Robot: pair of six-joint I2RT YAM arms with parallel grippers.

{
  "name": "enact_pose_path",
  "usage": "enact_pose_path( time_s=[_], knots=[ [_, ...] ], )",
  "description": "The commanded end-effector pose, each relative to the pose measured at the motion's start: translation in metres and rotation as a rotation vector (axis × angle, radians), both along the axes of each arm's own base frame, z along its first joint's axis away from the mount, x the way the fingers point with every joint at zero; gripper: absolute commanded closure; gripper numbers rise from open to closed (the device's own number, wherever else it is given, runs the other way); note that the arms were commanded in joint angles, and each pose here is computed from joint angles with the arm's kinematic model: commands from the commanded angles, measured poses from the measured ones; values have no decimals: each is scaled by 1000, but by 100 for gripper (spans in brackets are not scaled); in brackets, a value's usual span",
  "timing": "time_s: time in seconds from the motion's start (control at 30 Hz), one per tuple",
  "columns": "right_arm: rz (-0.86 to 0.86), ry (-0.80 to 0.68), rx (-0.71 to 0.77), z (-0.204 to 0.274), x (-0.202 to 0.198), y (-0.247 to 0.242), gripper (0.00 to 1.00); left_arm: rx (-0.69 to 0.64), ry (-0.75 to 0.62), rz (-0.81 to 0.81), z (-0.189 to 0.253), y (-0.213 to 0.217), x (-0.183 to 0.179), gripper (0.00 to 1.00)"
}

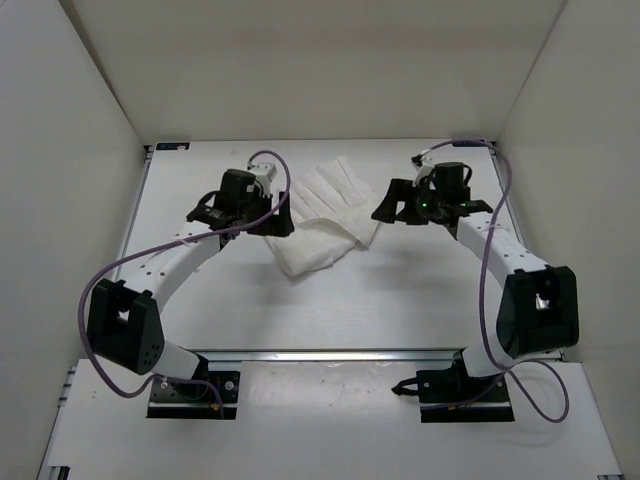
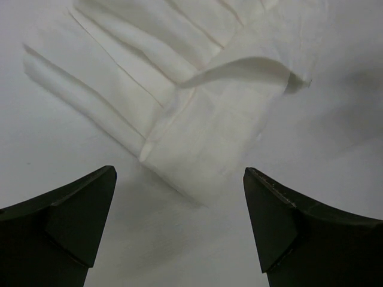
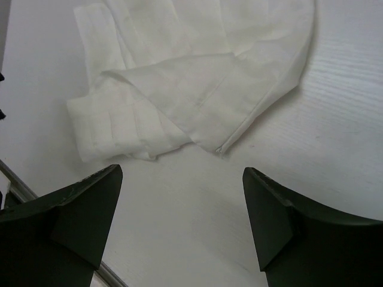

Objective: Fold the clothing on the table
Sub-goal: Move the skirt to the center of the board, then flatten the skirt out

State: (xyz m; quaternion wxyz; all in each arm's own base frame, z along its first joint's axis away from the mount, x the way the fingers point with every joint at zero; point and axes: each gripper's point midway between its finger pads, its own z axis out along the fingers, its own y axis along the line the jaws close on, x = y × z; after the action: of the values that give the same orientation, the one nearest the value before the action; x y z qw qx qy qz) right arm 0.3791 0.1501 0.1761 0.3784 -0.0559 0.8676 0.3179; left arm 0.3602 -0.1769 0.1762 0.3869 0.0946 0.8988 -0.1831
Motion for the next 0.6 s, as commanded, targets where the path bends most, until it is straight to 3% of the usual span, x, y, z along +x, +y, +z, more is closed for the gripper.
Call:
enact_pose_path(
  time_s=[0.0, 0.2, 0.33, 0.57],
  knots=[
    [23, 78, -68, -44, -2, 10, 21, -32, 46, -49, -32, -12, -15, 1],
    [35, 150, -195, -87, 7, -5, 22, -80, 89, -59, -56, -17, -28, 1],
    [62, 200, -149, -102, 13, 3, 22, -167, 106, -59, -67, -24, -27, 1],
    [66, 224, -66, -110, 31, 23, 23, -156, 133, -73, -81, -29, -10, 1]
  ],
)
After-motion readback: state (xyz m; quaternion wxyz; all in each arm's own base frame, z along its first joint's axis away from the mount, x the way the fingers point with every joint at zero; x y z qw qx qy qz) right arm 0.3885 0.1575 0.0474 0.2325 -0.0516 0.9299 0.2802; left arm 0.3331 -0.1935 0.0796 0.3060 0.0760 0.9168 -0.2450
